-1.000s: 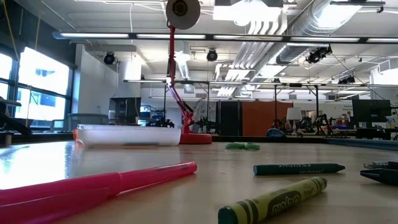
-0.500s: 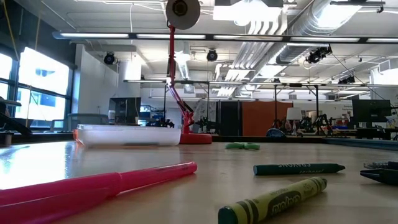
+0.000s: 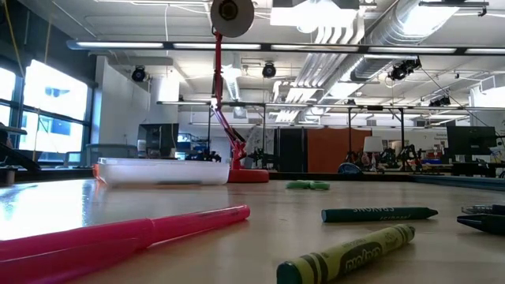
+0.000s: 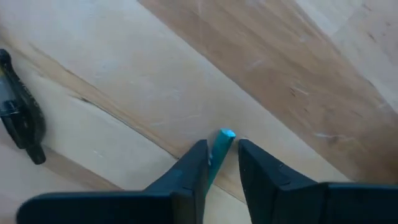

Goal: Pick & place school supplies into a supply box
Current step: Put the right green crayon into the orange supply box

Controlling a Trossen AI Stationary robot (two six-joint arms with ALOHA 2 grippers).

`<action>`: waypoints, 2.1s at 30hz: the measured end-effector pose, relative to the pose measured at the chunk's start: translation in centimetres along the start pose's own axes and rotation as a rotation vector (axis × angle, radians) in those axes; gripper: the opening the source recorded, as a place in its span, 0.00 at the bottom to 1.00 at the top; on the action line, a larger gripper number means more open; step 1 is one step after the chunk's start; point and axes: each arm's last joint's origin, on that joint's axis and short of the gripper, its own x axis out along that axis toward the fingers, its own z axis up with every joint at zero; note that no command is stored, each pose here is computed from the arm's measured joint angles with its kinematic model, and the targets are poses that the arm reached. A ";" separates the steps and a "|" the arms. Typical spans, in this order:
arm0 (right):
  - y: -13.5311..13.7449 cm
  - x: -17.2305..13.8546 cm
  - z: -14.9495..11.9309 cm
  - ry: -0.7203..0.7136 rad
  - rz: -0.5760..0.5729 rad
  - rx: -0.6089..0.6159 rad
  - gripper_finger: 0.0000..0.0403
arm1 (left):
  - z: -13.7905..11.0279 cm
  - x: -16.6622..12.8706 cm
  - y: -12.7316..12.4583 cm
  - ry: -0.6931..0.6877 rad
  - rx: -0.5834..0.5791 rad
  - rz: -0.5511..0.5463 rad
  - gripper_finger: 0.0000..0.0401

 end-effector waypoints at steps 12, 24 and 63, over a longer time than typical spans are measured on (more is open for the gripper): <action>1.0 -0.3 2.0 0.003 0.021 0.013 0.04 | 0.0 0.0 0.0 0.000 0.026 0.000 0.29; 3.2 -6.2 15.9 -0.233 -0.041 -0.416 0.03 | 0.2 0.0 0.1 -0.010 0.065 0.004 0.29; 10.8 -3.9 47.5 -0.801 -0.128 -1.031 0.08 | -0.6 0.0 -0.2 0.040 0.033 -0.012 0.29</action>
